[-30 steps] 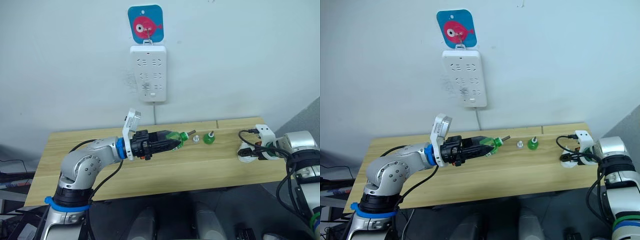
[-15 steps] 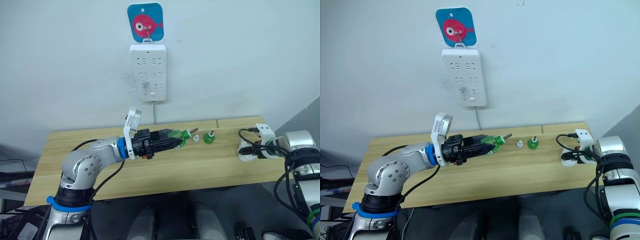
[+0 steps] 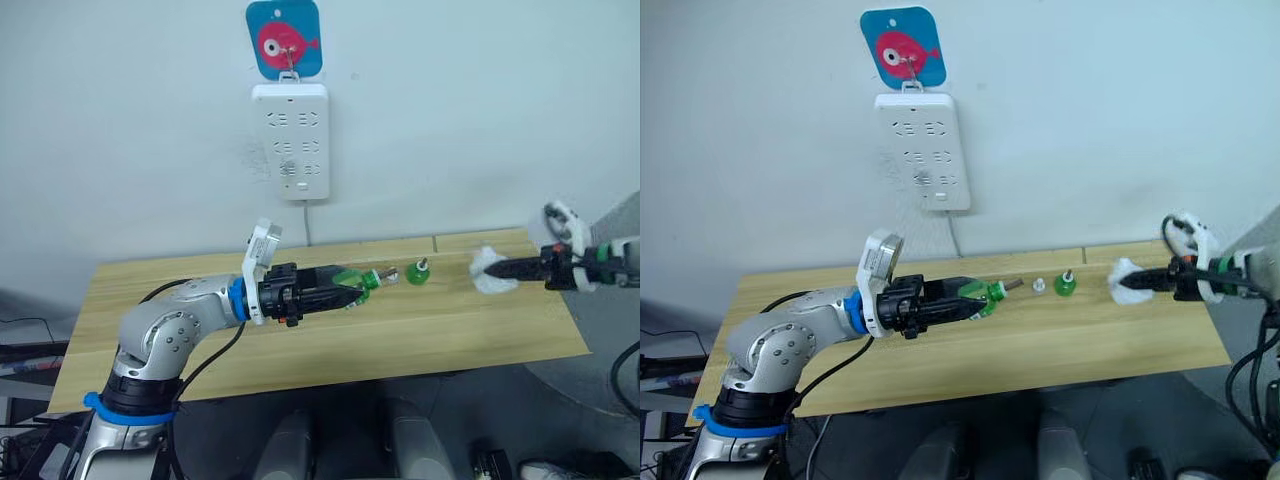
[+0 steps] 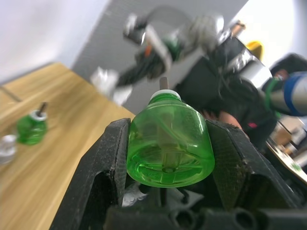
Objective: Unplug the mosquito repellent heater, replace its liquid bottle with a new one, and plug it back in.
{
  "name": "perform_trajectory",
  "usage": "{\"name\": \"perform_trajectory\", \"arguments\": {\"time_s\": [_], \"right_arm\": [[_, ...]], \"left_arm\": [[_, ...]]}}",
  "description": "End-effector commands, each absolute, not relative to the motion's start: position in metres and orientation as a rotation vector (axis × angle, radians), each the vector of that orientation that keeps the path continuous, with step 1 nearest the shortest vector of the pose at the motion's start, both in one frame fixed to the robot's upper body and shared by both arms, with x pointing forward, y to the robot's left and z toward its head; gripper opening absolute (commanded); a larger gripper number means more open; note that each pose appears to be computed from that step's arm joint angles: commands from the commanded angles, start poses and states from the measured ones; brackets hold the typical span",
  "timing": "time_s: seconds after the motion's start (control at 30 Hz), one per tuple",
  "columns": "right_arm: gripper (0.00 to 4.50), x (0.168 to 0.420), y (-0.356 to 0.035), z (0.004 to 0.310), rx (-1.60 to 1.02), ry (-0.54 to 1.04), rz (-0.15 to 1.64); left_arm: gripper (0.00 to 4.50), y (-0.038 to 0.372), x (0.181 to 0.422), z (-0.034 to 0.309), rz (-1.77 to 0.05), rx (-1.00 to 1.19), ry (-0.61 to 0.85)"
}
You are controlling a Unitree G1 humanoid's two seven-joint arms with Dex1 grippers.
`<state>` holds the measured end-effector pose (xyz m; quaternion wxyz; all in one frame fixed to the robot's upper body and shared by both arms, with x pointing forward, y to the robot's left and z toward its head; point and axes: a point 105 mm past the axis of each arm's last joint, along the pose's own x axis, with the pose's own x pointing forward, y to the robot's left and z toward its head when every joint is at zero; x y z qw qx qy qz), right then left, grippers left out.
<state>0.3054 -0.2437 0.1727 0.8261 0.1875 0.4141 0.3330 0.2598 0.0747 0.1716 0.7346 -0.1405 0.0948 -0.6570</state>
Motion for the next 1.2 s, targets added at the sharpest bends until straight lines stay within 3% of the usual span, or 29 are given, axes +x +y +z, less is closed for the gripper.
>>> {"name": "perform_trajectory", "arguments": {"time_s": [0.03, 0.3, 1.2], "right_arm": [[2.96, 0.284, -0.211, 0.215, 0.579, 0.805, 1.023], [2.96, 0.273, -0.175, 0.232, 0.648, 0.773, 1.21], [2.96, 0.259, -0.146, 0.231, 0.665, 0.766, 1.241]], "left_arm": [[2.19, 0.071, 0.262, 0.178, -1.493, -0.283, 0.164], [2.19, 0.058, 0.264, 0.187, -1.553, -0.275, 0.134], [2.19, 0.04, 0.265, 0.197, -1.603, -0.292, 0.093]]}}
